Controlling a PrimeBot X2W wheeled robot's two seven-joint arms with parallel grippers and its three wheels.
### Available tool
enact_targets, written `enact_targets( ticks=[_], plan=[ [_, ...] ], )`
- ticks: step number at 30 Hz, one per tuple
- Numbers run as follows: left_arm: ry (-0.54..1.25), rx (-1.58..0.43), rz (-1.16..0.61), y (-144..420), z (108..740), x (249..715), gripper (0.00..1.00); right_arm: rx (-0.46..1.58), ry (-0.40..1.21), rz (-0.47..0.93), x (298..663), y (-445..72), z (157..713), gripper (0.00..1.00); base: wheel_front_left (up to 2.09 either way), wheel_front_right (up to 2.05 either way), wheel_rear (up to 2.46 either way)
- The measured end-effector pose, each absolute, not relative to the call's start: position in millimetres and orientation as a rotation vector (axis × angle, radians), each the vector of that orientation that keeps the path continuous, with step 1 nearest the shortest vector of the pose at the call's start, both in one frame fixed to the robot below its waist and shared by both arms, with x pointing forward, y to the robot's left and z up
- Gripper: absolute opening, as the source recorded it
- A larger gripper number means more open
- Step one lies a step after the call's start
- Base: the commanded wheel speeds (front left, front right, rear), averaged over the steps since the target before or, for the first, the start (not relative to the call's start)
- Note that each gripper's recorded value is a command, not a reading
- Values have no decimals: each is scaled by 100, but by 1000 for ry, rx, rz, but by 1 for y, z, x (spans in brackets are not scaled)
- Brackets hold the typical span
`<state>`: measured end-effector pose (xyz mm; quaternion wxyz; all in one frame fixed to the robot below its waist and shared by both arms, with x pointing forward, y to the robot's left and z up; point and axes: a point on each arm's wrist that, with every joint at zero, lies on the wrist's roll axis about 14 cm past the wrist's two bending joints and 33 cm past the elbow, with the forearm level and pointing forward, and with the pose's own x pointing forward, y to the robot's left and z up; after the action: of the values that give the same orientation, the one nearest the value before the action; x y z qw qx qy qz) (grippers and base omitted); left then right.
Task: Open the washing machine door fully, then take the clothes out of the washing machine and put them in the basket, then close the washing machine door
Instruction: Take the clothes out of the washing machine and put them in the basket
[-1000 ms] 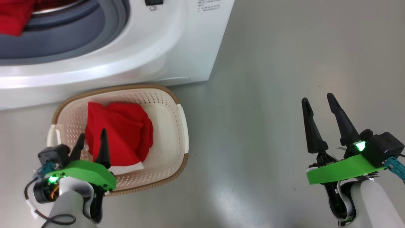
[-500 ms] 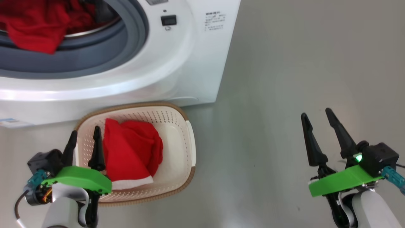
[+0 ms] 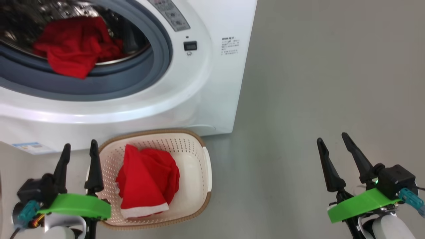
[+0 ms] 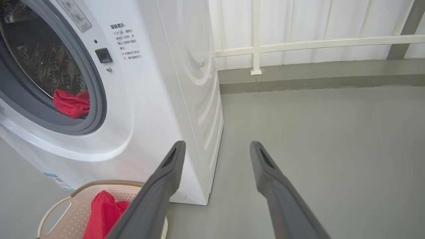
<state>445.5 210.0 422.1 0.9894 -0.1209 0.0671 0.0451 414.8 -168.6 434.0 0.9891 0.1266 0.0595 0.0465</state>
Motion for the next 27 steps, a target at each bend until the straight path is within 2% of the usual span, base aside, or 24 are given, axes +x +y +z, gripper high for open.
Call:
enact_targets(
  ticks=[10, 27],
  plan=[
    [8, -186, 86, 218, 468, 417, 100, 253, 88, 89, 394, -172, 450, 100, 0, 0, 0],
    [34, -185, 104, 223, 464, 359, 100, 261, 91, 42, 366, -185, 451, 100, 0, 0, 0]
  ],
)
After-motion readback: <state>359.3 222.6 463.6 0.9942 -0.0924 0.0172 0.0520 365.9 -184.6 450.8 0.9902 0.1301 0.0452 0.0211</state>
